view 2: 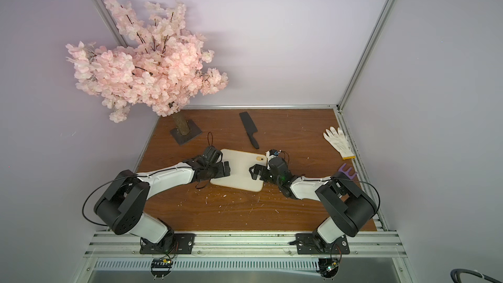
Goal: Align the knife with the edge of the cutting board
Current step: Adjust the work surface at the center of the board.
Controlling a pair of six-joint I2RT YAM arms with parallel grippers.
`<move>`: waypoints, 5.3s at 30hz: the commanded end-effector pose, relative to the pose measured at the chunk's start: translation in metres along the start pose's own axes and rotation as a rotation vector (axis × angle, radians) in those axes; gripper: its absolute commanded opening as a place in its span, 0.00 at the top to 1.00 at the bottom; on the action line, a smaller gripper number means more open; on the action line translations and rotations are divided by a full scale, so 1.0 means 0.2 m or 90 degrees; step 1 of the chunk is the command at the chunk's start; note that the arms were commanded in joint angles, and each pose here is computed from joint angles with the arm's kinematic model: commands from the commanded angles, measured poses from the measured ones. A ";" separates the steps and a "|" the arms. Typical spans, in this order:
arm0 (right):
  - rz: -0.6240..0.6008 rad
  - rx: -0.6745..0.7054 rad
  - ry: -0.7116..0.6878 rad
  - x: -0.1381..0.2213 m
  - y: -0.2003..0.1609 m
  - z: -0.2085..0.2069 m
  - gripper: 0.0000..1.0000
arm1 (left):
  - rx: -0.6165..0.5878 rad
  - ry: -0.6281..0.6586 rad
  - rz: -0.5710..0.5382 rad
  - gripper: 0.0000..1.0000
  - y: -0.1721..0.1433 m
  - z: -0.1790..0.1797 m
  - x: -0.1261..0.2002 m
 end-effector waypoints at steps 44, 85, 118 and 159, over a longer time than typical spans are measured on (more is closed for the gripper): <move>0.096 0.015 -0.045 0.02 -0.05 -0.19 0.00 | -0.017 -0.168 0.058 0.00 -0.35 -0.39 0.00; 0.071 0.006 -0.046 0.11 -0.05 -0.18 0.00 | -0.032 -0.137 0.032 0.00 -0.24 -0.44 0.03; 0.051 0.040 -0.072 0.10 0.03 -0.09 0.00 | -0.045 -0.116 0.015 0.00 -0.18 -0.45 0.08; 0.040 0.067 -0.079 0.09 0.12 -0.02 0.00 | -0.034 -0.082 0.046 0.00 -0.23 -0.25 0.03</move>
Point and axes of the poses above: each gripper's point midway between its finger pads, its own x axis back along the fingers, its own z axis along the line the jaws close on, y = z × x, the point moved 8 cm from there along x, back along the fingers, and after that the axes turned 14 degrees about -x, right-handed, at the moved point
